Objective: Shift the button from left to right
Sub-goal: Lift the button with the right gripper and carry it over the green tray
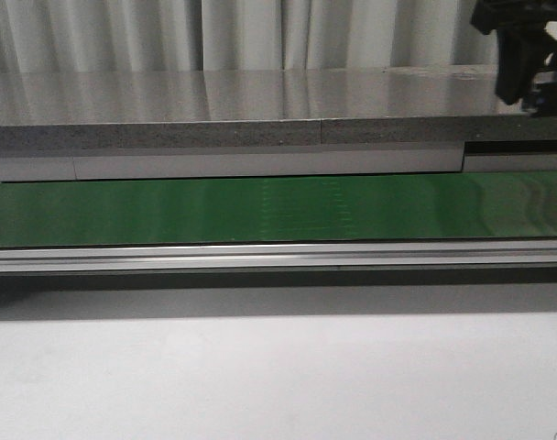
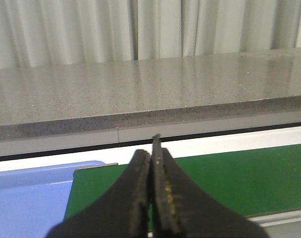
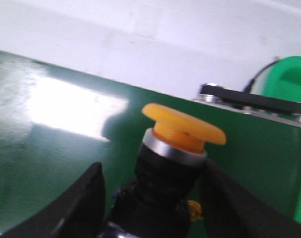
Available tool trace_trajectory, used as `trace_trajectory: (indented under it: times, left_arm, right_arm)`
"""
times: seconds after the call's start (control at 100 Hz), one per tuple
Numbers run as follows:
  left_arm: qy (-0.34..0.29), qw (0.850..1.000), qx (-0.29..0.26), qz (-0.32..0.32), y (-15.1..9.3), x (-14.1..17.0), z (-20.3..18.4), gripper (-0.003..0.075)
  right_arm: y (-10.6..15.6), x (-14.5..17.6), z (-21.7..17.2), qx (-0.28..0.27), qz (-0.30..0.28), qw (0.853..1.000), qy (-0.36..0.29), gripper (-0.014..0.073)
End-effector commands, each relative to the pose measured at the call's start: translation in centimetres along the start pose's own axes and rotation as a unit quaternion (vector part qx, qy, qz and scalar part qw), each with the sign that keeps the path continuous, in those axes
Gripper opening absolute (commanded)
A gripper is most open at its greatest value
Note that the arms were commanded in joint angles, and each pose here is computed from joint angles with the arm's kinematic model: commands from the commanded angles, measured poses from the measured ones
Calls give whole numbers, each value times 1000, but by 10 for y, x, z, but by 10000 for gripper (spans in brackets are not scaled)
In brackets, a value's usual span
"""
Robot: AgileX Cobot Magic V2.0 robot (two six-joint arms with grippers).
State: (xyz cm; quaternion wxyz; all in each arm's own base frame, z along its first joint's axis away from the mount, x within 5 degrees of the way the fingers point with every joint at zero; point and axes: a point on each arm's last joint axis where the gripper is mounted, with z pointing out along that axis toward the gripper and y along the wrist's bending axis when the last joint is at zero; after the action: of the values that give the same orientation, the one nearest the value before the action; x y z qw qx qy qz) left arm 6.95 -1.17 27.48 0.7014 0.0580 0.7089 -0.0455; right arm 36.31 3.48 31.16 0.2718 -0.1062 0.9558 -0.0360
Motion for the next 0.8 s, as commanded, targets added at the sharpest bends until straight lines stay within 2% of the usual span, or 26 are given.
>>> trace_trajectory:
  times: [0.0,0.27,0.41,0.58,0.79]
  left_arm:
    - [-40,999,-13,-3,3,-14,-1,-20]
    - [-40,999,-13,-3,3,-14,-1,-20]
    - [-40,999,-13,-3,3,-14,-1,-20]
    - [-40,999,-13,-3,3,-14,-1,-20]
    - [-40,999,-13,-3,3,-14,-1,-20]
  right_arm:
    - [-31,-8,-31,55,5,997,-50,256]
    - [-116,12,-28,128,95,985,-59,256]
    - [-149,24,-16,151,129,979,-49,256]
    - [-168,36,12,154,148,977,-21,256]
    - [-171,47,54,134,153,979,35,256]
